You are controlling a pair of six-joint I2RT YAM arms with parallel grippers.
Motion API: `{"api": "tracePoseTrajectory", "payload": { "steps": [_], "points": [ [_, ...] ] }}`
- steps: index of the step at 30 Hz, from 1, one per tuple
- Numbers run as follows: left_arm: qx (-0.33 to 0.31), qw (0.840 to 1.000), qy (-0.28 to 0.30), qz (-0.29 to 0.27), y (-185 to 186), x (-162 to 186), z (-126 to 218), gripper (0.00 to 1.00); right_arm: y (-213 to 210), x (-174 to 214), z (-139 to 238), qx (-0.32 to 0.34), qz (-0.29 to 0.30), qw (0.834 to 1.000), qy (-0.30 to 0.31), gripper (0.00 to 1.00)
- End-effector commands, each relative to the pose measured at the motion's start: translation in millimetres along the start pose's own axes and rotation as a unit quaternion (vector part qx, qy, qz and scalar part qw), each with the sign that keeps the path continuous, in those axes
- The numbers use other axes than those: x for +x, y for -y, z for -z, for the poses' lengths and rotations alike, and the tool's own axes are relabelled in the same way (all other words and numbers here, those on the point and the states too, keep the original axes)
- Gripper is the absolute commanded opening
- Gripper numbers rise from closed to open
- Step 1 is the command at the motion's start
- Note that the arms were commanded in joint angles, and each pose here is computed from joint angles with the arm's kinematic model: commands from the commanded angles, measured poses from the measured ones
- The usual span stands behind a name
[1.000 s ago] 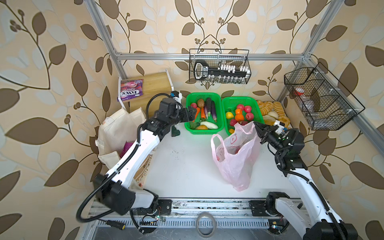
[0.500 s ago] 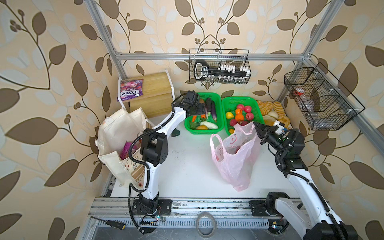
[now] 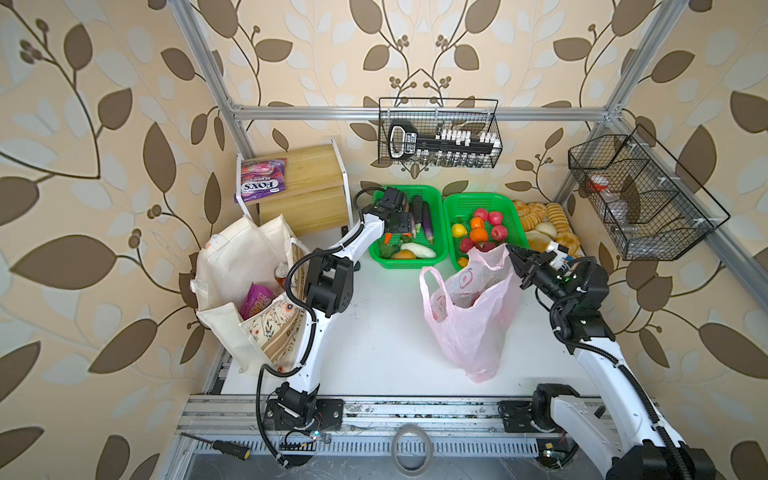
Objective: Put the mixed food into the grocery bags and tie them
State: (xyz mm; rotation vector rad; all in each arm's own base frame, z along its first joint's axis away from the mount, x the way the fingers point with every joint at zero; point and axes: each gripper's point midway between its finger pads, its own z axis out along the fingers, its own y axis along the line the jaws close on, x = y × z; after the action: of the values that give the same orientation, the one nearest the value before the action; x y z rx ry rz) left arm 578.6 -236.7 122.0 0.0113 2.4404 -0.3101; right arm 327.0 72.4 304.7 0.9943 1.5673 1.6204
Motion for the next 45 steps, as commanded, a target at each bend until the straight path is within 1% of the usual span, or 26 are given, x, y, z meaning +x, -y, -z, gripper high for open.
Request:
{"api": "tracePoseTrajectory", "payload": {
  "steps": [1, 4, 6, 8, 10, 12, 14, 17, 19, 20, 22, 23, 28, 32, 33, 35, 39, 41, 43, 44, 45],
  "points": [
    [0.012, 1.000, 0.013, 0.006, 5.3, -12.7, 1.4, 0.75, 2.2, 0.6, 0.4, 0.002, -0.026, 1.000, -0.004, 0.00],
    [0.033, 0.999, -0.016, 0.022, 11.2, 1.3, -3.9, 0.73, 7.7, 0.0, 1.4, 0.010, -0.028, 1.000, -0.001, 0.00],
    [0.071, 0.996, -0.040, 0.029, 24.8, 11.6, -0.5, 0.72, 9.3, -0.2, 2.1, 0.013, -0.027, 1.000, 0.001, 0.00],
    [0.094, 0.993, -0.058, 0.030, 35.9, 21.1, 7.3, 0.72, 11.2, -0.6, 2.4, 0.016, -0.028, 0.999, 0.003, 0.00],
    [0.086, 0.994, -0.067, 0.023, 39.1, 30.3, 16.1, 0.76, 13.6, -1.0, 2.4, 0.020, -0.027, 0.999, 0.003, 0.00],
    [0.064, 0.996, -0.064, 0.004, 39.2, 38.9, 21.2, 0.80, 15.1, -1.5, 2.5, 0.023, -0.028, 0.999, 0.004, 0.00],
    [0.055, 0.995, -0.077, -0.011, 38.6, 50.7, 19.3, 0.84, 16.8, -2.7, 2.5, 0.026, -0.028, 0.999, 0.007, 0.00],
    [0.034, 0.993, -0.110, -0.031, 33.3, 69.7, 8.1, 0.88, 19.7, -3.7, 1.7, 0.030, -0.030, 0.999, 0.008, 0.00],
    [0.034, 0.989, -0.133, -0.045, 34.6, 81.6, -1.2, 0.93, 20.9, -4.1, 1.0, 0.032, -0.031, 0.999, 0.008, 0.00],
    [0.032, 0.987, -0.144, -0.055, 35.7, 88.1, -6.1, 0.98, 21.9, -4.3, 0.9, 0.033, -0.032, 0.999, 0.008, 0.00],
    [0.021, 0.984, -0.158, -0.077, 35.1, 96.3, -14.9, 0.99, 23.6, -5.2, 0.3, 0.036, -0.034, 0.999, 0.009, 0.00],
    [0.018, 0.983, -0.161, -0.083, 34.4, 97.1, -18.0, 0.98, 23.1, -5.0, 0.4, 0.035, -0.034, 0.999, 0.009, 0.00],
    [0.002, 0.981, -0.157, -0.113, 28.2, 94.5, -20.7, 0.87, 23.6, -6.1, 0.6, 0.038, -0.034, 0.999, 0.011, 0.00],
    [0.008, 0.978, -0.155, -0.139, 28.7, 91.2, -16.6, 0.73, 25.8, -7.6, -0.2, 0.042, -0.036, 0.998, 0.014, 0.00],
    [0.009, 0.978, -0.151, -0.143, 29.3, 88.5, -15.3, 0.72, 26.8, -8.0, -0.6, 0.043, -0.037, 0.998, 0.015, 0.00],
    [0.012, 0.979, -0.136, -0.149, 31.9, 78.9, -11.0, 0.68, 26.1, -8.6, -1.1, 0.043, -0.037, 0.998, 0.015, 0.00],
    [0.025, 0.983, -0.084, -0.161, 42.2, 49.2, 0.2, 0.58, 24.8, -8.3, -0.3, 0.041, -0.037, 0.998, 0.016, 0.00],
    [0.030, 0.984, -0.060, -0.167, 47.5, 33.5, 10.2, 0.57, 25.0, -8.3, 0.9, 0.042, -0.037, 0.998, 0.018, 0.00],
    [0.037, 0.985, -0.040, -0.166, 52.6, 20.6, 21.5, 0.58, 24.9, -8.0, 2.4, 0.042, -0.035, 0.998, 0.020, 0.00],
    [0.042, 0.985, -0.031, -0.163, 55.5, 13.8, 29.9, 0.62, 25.6, -8.0, 2.8, 0.043, -0.036, 0.998, 0.020, 0.00],
    [0.047, 0.986, -0.025, -0.160, 58.4, 9.5, 37.6, 0.70, 25.9, -8.2, 3.2, 0.043, -0.035, 0.998, 0.021, 0.00]
  ]
}}
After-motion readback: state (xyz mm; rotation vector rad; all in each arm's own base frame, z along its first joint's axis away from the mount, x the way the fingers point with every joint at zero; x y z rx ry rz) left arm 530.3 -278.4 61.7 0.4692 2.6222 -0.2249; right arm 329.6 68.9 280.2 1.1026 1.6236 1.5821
